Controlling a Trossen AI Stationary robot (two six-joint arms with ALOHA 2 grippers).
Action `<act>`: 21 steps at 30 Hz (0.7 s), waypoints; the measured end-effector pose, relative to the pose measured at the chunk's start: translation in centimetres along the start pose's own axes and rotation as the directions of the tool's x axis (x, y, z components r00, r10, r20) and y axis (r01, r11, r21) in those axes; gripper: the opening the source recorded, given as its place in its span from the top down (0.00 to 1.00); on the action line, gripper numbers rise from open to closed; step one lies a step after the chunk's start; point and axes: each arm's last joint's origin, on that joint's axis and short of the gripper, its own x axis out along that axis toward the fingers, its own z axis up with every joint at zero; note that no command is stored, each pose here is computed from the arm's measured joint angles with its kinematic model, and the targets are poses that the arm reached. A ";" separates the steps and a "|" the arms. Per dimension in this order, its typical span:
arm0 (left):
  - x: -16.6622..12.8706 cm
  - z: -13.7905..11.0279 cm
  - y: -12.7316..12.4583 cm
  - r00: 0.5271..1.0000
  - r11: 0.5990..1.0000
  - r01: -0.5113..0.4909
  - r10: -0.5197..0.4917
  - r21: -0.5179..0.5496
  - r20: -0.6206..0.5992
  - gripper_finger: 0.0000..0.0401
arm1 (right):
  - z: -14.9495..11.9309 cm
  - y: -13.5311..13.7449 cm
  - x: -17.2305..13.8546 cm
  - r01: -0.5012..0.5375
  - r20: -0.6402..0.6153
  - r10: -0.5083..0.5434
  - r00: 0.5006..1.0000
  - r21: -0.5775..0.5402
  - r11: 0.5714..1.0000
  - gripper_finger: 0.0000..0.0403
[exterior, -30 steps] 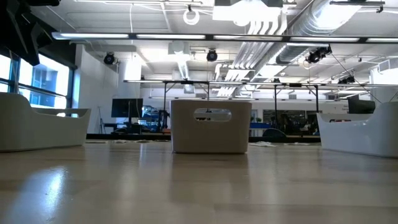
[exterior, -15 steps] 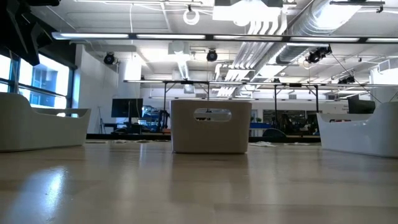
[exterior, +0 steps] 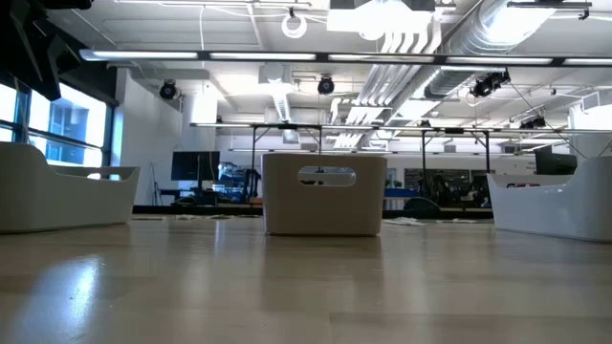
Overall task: Pick & Place First Aid Supplies
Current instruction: Put the bandage pack into the left gray bin
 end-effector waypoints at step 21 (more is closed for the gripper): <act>0.0 0.0 0.0 1.000 1.000 0.000 0.000 0.000 0.000 0.68 | 9.5 -3.9 -6.1 -0.040 0.594 0.018 0.804 0.023 0.999 0.86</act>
